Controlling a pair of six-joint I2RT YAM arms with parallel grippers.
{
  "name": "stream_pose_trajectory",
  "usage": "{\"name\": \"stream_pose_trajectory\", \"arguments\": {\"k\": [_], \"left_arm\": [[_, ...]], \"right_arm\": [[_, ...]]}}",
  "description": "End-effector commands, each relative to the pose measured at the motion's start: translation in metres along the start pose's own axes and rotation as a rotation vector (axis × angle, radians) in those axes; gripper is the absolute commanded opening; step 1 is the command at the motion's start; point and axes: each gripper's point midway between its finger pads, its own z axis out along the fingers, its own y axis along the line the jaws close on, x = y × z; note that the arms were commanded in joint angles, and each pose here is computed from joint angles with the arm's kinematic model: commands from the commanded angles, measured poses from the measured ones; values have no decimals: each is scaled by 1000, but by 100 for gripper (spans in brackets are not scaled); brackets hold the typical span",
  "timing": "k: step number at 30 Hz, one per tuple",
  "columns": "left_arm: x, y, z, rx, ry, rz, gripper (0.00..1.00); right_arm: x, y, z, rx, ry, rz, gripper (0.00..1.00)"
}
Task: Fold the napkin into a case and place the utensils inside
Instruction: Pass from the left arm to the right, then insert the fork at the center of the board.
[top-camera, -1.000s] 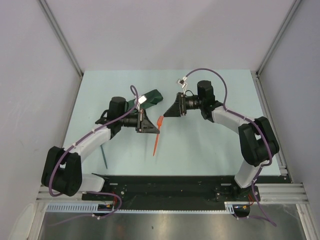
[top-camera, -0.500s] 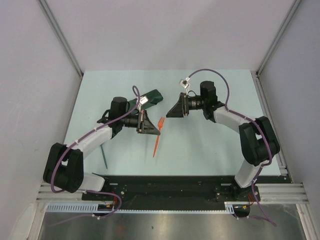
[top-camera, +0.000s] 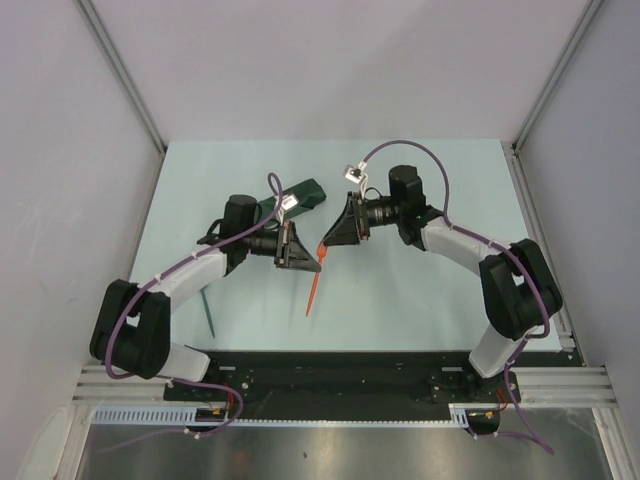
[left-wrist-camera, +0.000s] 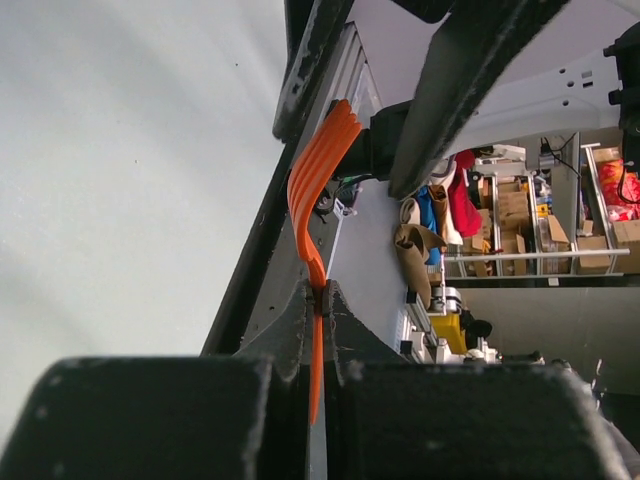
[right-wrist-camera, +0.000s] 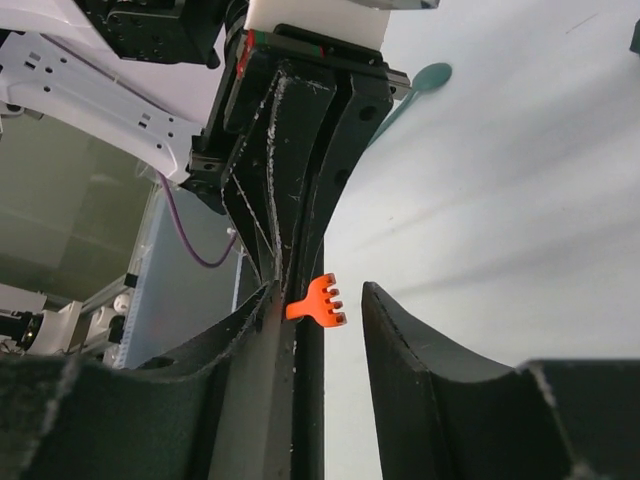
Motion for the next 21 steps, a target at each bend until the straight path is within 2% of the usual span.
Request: {"name": "stream_pose_trajectory", "arguments": {"k": [1,5,6,8,9,10,11,12,14,16,17,18,19,21], "left_arm": [[-4,-13,0,49,10,45,0],[-4,-14,0,56,12,37,0],[-6,-16,0,63,9,46,0],[-13,-18,0,62,-2,58,1],[-18,-15,-2,40,-17,45,7],[-33,-10,-9,3,-71,42,16],[-47,-4,-16,-50,-143,10,32],[-60,1,-26,-86,-213,12,38],[-85,13,-52,-136,-349,-27,38],[-108,26,-77,-192,-448,-68,40],[-120,43,-89,-271,-518,-107,47],[-121,57,-97,-334,-544,-170,48],[-133,67,-110,-394,-603,-183,47],[-135,91,-124,-514,-654,-259,38]], "right_arm": [[-1,2,5,-44,13,-46,40],[3,1,11,-73,30,-33,19],[1,0,13,-73,29,-35,2],[-2,-9,13,-48,16,-11,0],[-6,-12,12,-34,-1,-1,0],[-13,-21,7,-5,-30,7,0],[-23,-28,4,20,-67,-11,0],[-27,-36,2,43,-91,40,0],[-48,-51,-8,92,-163,37,0],[-53,-74,-12,158,-203,119,0],[-71,-84,-16,199,-251,114,0],[-71,-101,-16,240,-270,153,0],[-77,-111,-19,276,-305,195,0],[-98,-138,-26,354,-398,234,0]]}}
